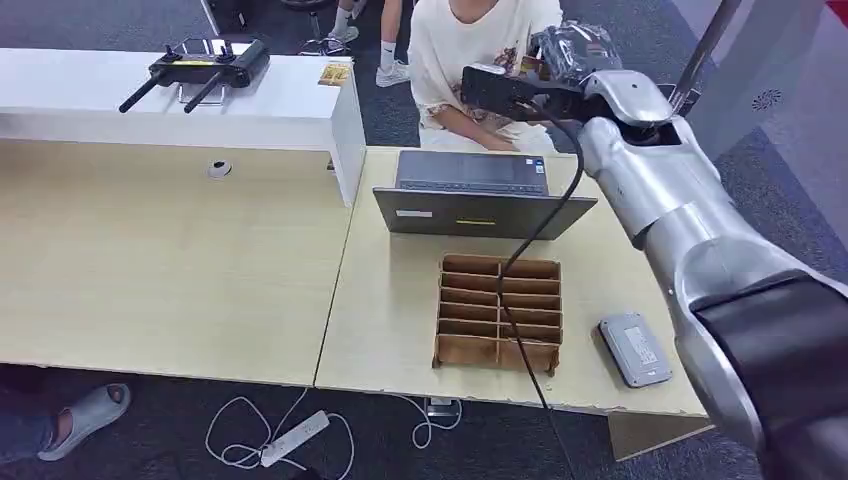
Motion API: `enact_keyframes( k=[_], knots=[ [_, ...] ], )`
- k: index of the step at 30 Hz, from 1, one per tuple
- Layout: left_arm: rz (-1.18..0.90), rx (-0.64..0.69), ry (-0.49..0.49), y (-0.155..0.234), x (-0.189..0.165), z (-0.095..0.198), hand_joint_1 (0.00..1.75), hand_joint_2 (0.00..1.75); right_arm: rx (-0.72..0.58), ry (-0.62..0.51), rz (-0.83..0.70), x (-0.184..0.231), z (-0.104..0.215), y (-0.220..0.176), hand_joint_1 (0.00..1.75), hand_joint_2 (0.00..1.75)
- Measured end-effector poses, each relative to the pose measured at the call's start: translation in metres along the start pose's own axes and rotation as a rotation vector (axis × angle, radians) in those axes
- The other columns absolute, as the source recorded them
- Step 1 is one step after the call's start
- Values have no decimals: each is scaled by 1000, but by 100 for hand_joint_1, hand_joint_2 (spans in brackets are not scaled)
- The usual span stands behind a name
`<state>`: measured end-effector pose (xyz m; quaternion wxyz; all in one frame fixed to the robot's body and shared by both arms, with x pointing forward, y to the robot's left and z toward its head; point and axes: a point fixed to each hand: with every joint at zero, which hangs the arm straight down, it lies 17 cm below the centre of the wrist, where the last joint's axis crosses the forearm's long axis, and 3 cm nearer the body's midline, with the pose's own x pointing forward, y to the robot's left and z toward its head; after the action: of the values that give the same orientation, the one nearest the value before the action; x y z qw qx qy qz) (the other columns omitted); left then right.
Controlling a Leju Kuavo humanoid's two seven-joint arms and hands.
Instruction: Pass the card to the sensor for recognition and then transmit it.
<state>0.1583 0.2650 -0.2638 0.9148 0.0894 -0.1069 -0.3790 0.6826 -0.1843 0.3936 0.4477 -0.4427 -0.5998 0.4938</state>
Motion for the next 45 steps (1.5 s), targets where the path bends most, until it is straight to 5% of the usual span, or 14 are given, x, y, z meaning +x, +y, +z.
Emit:
enact_keyframes(
  k=[2, 3, 4, 5, 6, 23, 31, 45],
  knots=[
    [0, 0, 0, 0, 0, 0, 0, 0, 18, 6, 17, -2, 1, 5, 175, 175],
    [0, 0, -1, 0, 0, 0, 0, 0, 19, 7, 17, -2, 1, 5, 93, 175],
    [0, 1, -1, 0, 0, 0, 0, 0, 20, 8, 17, -2, 1, 6, 44, 175],
    [0, 0, -1, 0, 1, 0, 0, 0, 22, 10, 18, -3, 1, 6, 44, 175],
    [0, 0, -1, 0, 1, 0, 0, 0, 22, 10, 18, -3, 1, 6, 0, 175],
    [-19, -8, 0, 0, 1, 0, 0, 0, -13, 8, -33, -3, 0, -1, 0, 175],
    [-29, -4, -2, 0, 1, 0, 0, 0, -82, -45, -375, -1, -1, -26, 0, 175],
    [-41, 13, -2, 3, 2, 0, 0, 0, -329, -297, -993, -13, 23, -93, 0, 175]
  ],
)
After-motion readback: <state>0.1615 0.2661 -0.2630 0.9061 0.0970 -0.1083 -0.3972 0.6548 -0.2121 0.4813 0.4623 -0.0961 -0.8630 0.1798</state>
